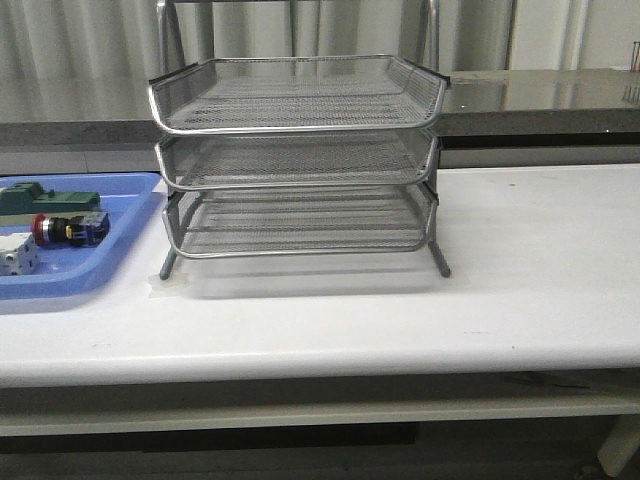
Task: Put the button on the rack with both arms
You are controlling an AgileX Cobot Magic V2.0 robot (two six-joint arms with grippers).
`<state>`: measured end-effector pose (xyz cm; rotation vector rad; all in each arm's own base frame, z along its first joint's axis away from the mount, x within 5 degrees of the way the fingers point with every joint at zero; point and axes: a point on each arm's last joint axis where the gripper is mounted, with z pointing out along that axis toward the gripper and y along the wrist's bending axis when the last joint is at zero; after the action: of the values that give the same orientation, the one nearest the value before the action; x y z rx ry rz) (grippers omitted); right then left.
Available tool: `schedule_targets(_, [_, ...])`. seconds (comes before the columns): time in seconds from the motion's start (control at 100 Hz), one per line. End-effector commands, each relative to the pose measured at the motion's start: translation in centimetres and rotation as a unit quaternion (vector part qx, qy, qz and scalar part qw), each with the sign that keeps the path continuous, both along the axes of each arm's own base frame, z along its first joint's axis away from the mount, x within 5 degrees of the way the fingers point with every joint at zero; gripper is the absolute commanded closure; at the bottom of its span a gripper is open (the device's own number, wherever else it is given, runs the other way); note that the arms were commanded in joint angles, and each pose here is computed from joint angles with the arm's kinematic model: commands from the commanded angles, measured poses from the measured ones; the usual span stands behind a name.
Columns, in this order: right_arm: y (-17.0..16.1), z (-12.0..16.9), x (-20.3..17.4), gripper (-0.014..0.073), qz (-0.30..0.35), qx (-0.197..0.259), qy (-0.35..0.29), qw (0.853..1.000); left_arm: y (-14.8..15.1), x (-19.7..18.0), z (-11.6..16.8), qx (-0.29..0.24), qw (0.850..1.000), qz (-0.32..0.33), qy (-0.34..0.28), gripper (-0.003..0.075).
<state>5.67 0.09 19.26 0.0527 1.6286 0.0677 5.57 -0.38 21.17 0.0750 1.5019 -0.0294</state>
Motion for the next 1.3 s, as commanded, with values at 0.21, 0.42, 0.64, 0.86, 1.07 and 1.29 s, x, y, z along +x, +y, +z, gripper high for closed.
schedule_targets(0.21, [-0.1, 1.5, -0.2, 0.0655, -0.007, -0.007, -0.062, 0.998, 0.0, -0.1, -1.0, -0.006, 1.000, -0.002, -0.028, 0.0741])
schedule_targets(0.42, [-0.1, 1.5, -0.2, 0.0655, -0.007, -0.007, -0.062, 0.998, 0.0, -0.1, -1.0, -0.007, 1.000, -0.002, -0.028, 0.0741])
schedule_targets(0.64, [-0.1, 1.8, -0.3, 0.0655, -0.007, -0.007, -0.078, 0.997, 0.0, -0.1, -1.0, -0.007, 1.000, -0.002, -0.028, 0.0741])
schedule_targets(0.86, [-0.1, 3.4, -0.5, 0.0655, -0.010, -0.006, -0.145, 0.989, 0.0, -0.1, -1.0, -0.007, 1.000, -0.002, -0.028, 0.0741])
schedule_targets(1.07, [0.0, 7.4, -0.9, 0.0655, -0.003, 0.018, -0.111, 0.994, 0.0, -0.1, -1.0, -0.007, 1.000, -0.002, -0.028, 0.0741])
schedule_targets(1.29, [0.3, 12.9, 0.8, 0.0655, 0.014, 0.033, 0.019, 0.999, 0.0, -0.1, -1.0, -0.007, 1.000, -0.002, -0.028, 0.0741])
